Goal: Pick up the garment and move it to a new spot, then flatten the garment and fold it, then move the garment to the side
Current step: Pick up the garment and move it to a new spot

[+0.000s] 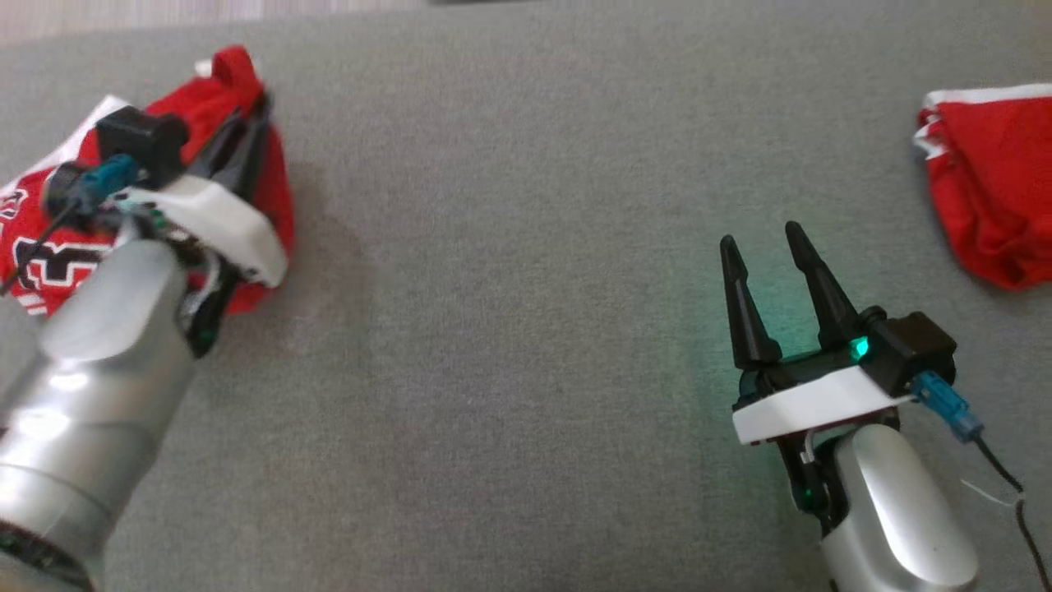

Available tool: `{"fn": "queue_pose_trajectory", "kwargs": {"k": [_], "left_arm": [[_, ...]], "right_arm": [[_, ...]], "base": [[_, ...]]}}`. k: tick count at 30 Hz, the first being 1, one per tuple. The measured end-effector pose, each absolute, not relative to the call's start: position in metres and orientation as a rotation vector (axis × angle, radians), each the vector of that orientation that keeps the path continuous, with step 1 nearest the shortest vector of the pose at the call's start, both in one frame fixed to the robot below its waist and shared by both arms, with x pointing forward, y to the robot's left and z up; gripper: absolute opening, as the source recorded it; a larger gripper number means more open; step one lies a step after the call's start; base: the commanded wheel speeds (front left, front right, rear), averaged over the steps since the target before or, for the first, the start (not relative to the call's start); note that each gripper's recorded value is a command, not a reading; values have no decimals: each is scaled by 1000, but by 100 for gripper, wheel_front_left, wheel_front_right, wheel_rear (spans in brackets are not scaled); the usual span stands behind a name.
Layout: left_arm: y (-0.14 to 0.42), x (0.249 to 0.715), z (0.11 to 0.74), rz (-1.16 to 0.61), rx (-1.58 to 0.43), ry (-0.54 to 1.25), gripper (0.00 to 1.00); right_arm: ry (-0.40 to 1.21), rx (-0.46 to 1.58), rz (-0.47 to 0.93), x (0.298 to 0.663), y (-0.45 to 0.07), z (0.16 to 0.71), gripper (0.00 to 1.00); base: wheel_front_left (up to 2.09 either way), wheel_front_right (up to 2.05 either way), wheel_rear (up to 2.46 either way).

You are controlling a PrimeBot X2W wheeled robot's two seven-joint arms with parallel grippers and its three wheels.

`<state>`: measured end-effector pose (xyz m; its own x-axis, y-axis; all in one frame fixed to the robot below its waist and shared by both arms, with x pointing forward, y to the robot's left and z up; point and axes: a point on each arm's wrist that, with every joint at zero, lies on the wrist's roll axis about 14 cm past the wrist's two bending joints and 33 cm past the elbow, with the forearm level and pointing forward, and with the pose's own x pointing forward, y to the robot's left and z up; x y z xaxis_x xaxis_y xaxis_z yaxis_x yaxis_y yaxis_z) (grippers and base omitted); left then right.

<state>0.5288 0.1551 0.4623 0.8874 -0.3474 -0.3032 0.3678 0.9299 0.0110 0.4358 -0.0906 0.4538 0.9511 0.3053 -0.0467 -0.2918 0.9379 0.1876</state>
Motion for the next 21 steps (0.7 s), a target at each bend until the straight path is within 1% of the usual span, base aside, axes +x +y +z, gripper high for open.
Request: {"fn": "queue_pose_trajectory", "kwargs": {"k": [5,10,15,21], "left_arm": [[100,533,529,-497,12,72,0],[42,528,573,-635,-33,-64,0],[-9,524,592,-761,-65,-132,0],[-63,528,596,-882,-60,-148,0]], "right_arm": [[49,187,297,427,-94,467,100],[33,197,271,423,-104,473,100],[30,210,224,420,-120,474,100],[20,232,160,420,-142,476,100]], "base": [[0,0,0],[0,0,0],[0,0,0],[0,0,0]]}}
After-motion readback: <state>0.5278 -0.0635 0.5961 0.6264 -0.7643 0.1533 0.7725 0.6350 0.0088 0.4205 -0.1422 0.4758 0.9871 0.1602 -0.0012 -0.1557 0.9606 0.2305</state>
